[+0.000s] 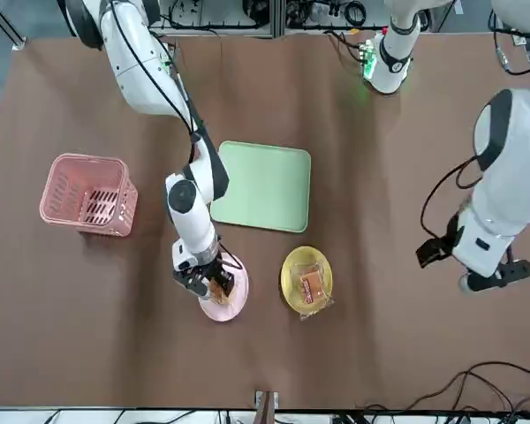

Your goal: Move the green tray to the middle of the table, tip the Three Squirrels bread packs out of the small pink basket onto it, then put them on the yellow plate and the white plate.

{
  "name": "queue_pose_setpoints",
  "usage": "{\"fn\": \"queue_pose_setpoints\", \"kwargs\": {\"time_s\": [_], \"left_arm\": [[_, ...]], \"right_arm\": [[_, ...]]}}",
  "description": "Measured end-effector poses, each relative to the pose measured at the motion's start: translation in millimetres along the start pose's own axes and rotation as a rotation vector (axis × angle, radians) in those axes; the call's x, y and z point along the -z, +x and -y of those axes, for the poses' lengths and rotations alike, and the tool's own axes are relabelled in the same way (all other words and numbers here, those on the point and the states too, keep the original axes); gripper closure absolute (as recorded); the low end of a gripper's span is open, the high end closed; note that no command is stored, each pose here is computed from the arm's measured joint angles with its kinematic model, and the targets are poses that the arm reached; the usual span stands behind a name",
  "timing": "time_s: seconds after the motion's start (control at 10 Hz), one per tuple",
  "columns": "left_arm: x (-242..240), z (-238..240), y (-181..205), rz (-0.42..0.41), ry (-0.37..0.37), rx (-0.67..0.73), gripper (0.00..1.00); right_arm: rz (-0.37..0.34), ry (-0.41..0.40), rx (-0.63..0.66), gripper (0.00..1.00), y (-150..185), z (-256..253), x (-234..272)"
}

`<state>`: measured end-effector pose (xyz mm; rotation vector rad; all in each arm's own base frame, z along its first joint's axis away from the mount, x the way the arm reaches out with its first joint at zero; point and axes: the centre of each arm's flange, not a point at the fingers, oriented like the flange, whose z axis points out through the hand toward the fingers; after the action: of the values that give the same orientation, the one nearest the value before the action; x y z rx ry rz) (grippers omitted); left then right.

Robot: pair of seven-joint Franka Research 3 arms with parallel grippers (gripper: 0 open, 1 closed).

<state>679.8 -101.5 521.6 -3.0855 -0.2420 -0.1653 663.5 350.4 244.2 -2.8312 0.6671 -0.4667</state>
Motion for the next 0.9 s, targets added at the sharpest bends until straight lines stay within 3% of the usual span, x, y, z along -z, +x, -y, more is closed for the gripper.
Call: {"fn": "queue_pose_setpoints", "kwargs": {"time_s": [0.4,0.6,0.9], "left_arm": [[11,23,-2,0.033,-0.016,-0.037,0.00],[35,26,-14,0.052,-0.036,-0.043,0.00],[47,50,-34,0.066,-0.059,-0.080,0.00]], "right_arm": [[0.006,-0.011,0.005,0.22,-2,-4,-7],[0.007,-0.012,0.006,0.21,-2,-4,-8],[0.006,-0.014,0.006,0.05,-2,-5,-9]]}}
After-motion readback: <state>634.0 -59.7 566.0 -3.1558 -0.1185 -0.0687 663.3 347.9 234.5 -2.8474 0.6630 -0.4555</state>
